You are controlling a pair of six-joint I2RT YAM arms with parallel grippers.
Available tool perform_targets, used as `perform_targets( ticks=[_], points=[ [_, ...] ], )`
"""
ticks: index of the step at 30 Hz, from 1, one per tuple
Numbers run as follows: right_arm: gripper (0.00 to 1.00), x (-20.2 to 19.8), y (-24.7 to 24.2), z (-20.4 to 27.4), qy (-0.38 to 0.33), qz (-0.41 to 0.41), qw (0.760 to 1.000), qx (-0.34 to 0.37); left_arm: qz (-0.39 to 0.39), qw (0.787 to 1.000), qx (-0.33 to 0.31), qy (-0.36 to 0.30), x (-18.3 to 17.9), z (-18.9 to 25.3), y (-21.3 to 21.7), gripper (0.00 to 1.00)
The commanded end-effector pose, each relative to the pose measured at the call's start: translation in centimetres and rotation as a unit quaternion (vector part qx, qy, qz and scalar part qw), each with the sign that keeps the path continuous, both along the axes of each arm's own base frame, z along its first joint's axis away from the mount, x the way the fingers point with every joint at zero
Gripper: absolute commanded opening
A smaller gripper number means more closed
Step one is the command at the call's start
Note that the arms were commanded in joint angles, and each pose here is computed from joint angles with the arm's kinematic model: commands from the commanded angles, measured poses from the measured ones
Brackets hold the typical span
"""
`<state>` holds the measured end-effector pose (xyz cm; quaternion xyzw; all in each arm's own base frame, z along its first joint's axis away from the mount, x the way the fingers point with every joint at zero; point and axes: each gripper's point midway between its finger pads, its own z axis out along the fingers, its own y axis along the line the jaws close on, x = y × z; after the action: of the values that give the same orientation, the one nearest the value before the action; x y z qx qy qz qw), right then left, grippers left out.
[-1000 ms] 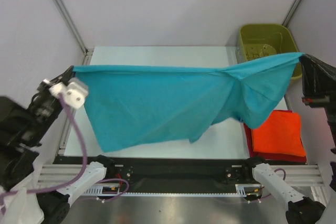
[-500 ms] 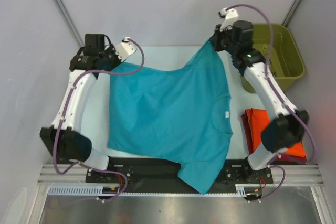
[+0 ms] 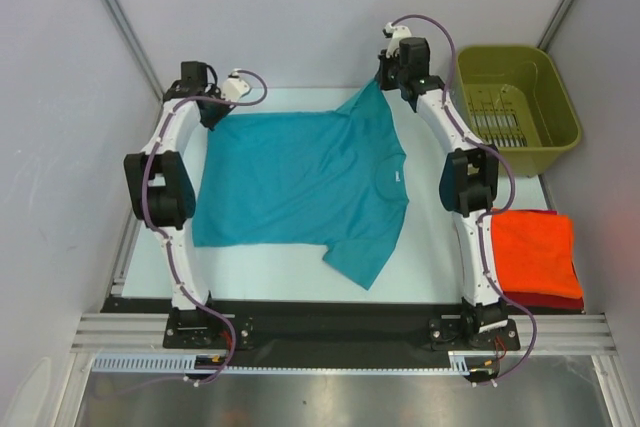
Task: Fold and stack the t-shirts
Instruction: Flatten the tshirt out, then fold the tshirt
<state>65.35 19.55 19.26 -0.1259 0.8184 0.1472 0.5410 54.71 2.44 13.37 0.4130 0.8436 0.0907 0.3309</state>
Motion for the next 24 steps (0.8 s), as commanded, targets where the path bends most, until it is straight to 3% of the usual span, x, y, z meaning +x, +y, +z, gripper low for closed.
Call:
perform_targets(
  ticks=[1, 7, 8, 9, 10, 16, 24],
  points=[
    [0.0, 1.4, -0.7, 3.5, -0.033, -0.029, 0.999, 0.032, 0.017, 0.998, 0.015, -0.062, 3.2, 2.8, 1.3, 0.0],
    [0.0, -3.7, -1.6, 3.4, 0.041, -0.06, 0.995, 0.063, 0.003, 0.996, 0.041, -0.082, 2.7, 3.4, 2.5, 0.0],
    [0.0, -4.7, -1.8, 3.2, 0.051, -0.064, 0.994, 0.066, -0.006, 0.996, 0.047, -0.079, 1.7, 2.9, 2.5, 0.0],
    [0.0, -6.7, -2.2, 0.0, 0.094, -0.074, 0.991, 0.066, -0.012, 0.995, 0.061, -0.075, 1.0, 2.4, 2.7, 0.0],
    [0.0, -8.2, -2.5, 2.3, 0.082, -0.077, 0.991, 0.078, -0.028, 0.994, 0.08, -0.072, 0.5, 1.9, 2.9, 0.0],
    [0.0, -17.0, -2.0, -1.8, 0.17, -0.083, 0.979, 0.074, -0.063, 0.993, 0.099, -0.028, -4.3, -1.2, 2.7, 0.0],
    [0.0, -23.0, -3.2, -5.2, 0.246, -0.123, 0.958, 0.085, -0.077, 0.989, 0.127, -0.001, -7.1, -3.7, 3.6, 0.0]
  ],
)
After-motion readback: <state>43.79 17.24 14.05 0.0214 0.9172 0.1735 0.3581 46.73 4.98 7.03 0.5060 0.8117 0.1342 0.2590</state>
